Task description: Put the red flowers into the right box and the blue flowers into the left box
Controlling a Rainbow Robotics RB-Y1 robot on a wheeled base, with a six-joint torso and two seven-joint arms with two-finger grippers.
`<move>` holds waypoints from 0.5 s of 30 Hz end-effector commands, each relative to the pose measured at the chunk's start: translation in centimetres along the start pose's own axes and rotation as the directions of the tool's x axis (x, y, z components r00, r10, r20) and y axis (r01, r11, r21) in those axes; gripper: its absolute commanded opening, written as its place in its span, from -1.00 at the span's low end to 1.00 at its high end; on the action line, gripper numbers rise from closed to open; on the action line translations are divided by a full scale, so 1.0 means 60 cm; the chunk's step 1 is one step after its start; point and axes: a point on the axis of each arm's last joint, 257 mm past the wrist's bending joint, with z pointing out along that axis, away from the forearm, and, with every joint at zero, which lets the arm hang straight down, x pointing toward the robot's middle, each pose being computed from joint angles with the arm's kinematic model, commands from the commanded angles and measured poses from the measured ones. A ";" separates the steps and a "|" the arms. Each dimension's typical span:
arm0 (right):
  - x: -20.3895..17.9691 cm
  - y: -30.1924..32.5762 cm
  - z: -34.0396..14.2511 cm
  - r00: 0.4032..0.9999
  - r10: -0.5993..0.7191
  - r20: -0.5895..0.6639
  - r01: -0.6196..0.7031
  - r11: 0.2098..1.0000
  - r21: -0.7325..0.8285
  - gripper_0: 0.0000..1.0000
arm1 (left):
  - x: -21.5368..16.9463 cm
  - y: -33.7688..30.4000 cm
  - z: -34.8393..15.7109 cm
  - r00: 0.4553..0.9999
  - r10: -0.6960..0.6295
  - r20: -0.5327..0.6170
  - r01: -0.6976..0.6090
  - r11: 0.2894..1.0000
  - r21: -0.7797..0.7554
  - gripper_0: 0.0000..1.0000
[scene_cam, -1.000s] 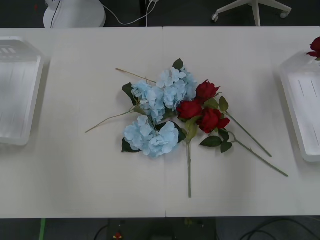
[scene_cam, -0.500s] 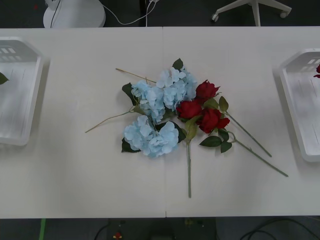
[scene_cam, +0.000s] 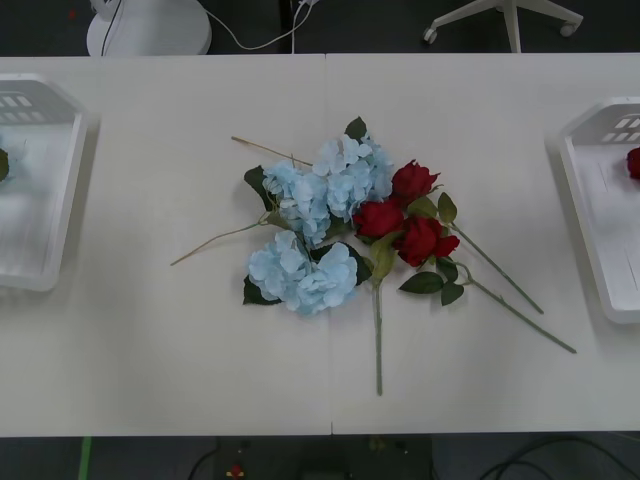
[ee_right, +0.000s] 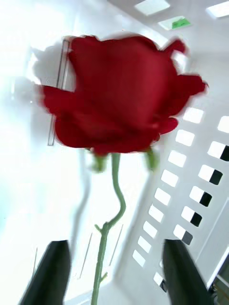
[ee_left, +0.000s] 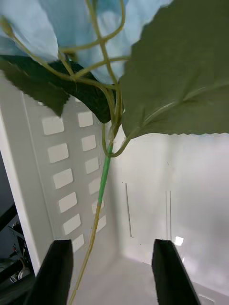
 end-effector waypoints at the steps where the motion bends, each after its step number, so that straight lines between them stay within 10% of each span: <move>1: -0.072 -0.023 -0.067 0.998 0.027 0.054 -0.025 0.999 -0.023 0.59 | -0.048 -0.032 -0.026 0.983 0.162 0.088 -0.168 0.983 0.071 0.95; 10: -0.136 0.067 -0.176 0.982 -0.106 0.156 0.143 0.956 -0.254 0.80 | -0.131 -0.120 -0.130 0.869 0.387 0.308 -0.460 0.862 0.214 0.96; 15: -0.177 0.185 -0.250 0.940 -0.198 0.278 0.298 0.872 -0.388 0.97 | -0.159 -0.191 -0.219 0.689 0.559 0.460 -0.697 0.686 0.209 0.96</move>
